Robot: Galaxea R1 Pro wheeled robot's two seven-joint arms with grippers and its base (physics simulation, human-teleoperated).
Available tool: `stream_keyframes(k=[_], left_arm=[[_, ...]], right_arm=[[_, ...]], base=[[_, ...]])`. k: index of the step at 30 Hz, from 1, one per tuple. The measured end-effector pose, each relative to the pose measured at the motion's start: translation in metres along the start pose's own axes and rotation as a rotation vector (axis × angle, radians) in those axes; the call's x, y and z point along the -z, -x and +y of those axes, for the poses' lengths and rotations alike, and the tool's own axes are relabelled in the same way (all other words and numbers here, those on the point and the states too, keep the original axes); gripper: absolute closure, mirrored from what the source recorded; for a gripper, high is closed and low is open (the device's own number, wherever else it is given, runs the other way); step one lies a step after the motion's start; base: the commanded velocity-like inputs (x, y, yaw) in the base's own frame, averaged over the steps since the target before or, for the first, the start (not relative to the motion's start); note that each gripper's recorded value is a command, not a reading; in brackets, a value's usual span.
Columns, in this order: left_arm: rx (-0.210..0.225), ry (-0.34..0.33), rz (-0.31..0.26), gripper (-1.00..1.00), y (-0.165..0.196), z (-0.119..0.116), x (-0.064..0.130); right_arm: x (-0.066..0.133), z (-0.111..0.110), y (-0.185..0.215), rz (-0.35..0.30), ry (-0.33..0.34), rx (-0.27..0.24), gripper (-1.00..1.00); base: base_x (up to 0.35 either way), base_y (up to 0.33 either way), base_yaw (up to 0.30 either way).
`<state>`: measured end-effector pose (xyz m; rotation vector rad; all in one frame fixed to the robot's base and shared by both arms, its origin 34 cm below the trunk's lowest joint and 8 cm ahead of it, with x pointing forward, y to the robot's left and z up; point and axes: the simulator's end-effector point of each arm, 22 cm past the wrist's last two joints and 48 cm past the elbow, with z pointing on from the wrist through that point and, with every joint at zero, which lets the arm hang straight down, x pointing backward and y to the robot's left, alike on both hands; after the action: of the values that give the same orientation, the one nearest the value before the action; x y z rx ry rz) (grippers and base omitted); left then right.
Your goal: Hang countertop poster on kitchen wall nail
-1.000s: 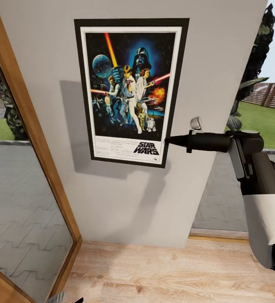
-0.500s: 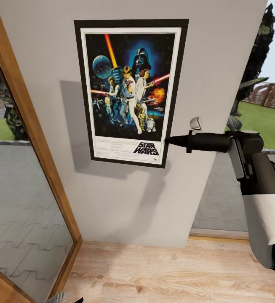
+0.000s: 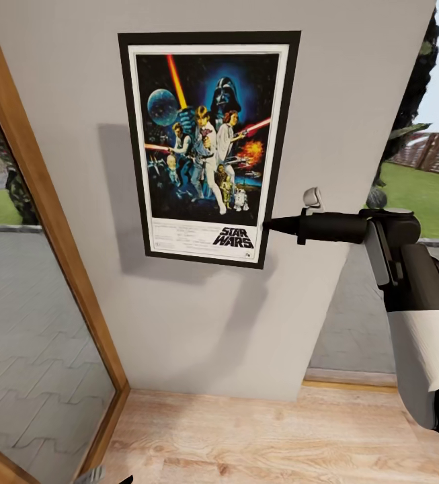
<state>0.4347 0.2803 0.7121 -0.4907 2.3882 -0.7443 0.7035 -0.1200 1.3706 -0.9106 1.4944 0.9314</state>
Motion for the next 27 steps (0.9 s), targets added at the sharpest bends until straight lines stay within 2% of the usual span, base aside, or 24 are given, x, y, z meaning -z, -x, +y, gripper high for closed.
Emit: stream_keyframes(k=[8, 15, 27], left_arm=[[0.000, 0.000, 0.000, -1.00, 0.0000, 0.0000, 0.0000], [0.001, 0.000, -0.001, -1.00, 0.0001, 0.0000, 0.0000], [0.000, 0.001, -0.001, -1.00, 0.0005, 0.0005, 0.0002]], right_arm=[[0.0000, -0.0005, -0.0002, 0.001, -0.003, 0.000, 1.00], [-0.0002, -0.0078, -0.0001, 0.000, -0.036, -0.001, 1.00], [-0.0003, -0.0085, 0.0000, 0.000, -0.039, -0.001, 1.00]], base=[[0.033, 0.000, 0.000], [0.145, 0.022, 0.000], [0.051, 0.002, 0.000]])
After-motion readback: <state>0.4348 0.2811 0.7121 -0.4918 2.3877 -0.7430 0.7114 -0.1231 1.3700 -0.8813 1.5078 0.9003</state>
